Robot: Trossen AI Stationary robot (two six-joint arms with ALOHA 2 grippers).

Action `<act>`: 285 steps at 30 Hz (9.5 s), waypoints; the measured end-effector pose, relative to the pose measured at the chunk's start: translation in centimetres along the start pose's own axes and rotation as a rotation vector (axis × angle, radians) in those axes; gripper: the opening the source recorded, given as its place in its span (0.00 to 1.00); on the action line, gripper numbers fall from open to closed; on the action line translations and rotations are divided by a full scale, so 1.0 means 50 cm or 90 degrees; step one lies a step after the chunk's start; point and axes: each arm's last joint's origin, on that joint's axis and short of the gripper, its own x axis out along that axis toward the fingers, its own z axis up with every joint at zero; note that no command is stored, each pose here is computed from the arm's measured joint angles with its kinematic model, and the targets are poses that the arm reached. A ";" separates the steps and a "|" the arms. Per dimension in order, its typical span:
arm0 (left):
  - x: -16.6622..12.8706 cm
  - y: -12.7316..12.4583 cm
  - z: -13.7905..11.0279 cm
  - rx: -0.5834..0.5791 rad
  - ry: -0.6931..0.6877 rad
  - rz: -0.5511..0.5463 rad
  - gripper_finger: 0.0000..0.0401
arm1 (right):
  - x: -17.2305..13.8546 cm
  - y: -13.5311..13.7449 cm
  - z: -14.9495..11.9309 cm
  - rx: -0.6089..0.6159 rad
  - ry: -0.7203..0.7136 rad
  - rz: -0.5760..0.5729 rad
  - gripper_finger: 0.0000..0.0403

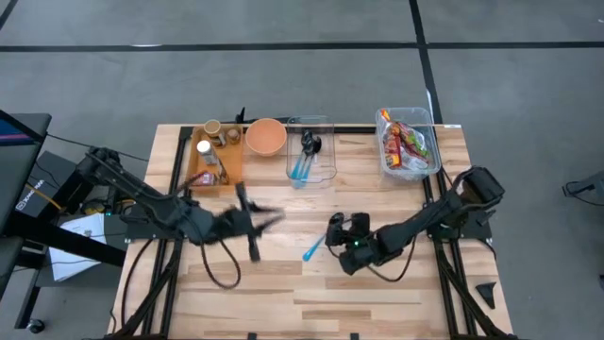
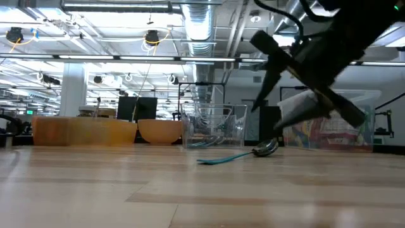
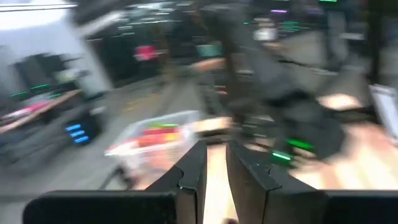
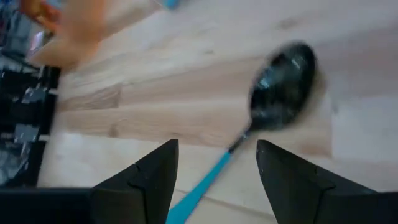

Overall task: Pick & Place Food Item
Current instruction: Put the blue spoon into the transparent bin

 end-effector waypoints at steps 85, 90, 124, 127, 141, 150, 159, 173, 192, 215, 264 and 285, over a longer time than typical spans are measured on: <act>0.032 0.108 -0.014 -0.019 0.043 0.086 0.13 | 0.107 -0.052 -0.030 0.027 -0.022 -0.135 0.01; 0.032 0.109 -0.013 -0.027 0.039 0.087 0.13 | 0.062 -0.061 -0.067 0.020 -0.025 -0.092 0.01; 0.058 0.068 -0.045 -0.075 0.085 0.063 0.13 | -0.234 -0.024 0.073 -0.269 -0.261 0.154 0.00; 0.060 0.067 -0.045 -0.074 0.085 0.064 0.13 | -0.236 -0.012 0.101 -0.264 -0.289 0.152 0.00; 0.060 0.068 -0.043 -0.063 0.079 0.065 0.13 | -0.160 0.092 0.155 -0.400 -0.261 0.099 0.00; 0.050 0.059 -0.050 -0.036 0.106 0.048 0.13 | -0.089 0.157 0.304 -0.347 -0.239 0.144 0.00; 0.032 0.053 -0.057 0.003 0.142 0.085 0.13 | 0.014 0.161 0.452 -0.241 -0.201 0.212 0.00; -0.004 0.069 -0.075 -0.012 0.206 0.151 0.13 | 0.217 0.113 0.516 -0.007 -0.138 0.264 0.00; -0.035 0.059 -0.078 -0.043 0.213 0.163 0.13 | 0.222 0.016 0.443 0.215 -0.226 0.355 0.00; -0.034 0.058 -0.075 -0.051 0.206 0.166 0.13 | 0.222 0.009 0.395 0.199 -0.284 0.245 0.00; -0.034 0.058 -0.075 -0.052 0.205 0.165 0.13 | 0.251 -0.016 0.420 0.096 -0.222 0.159 0.00; -0.034 0.058 -0.075 -0.053 0.205 0.165 0.13 | 0.252 -0.009 0.428 0.099 -0.218 0.167 0.11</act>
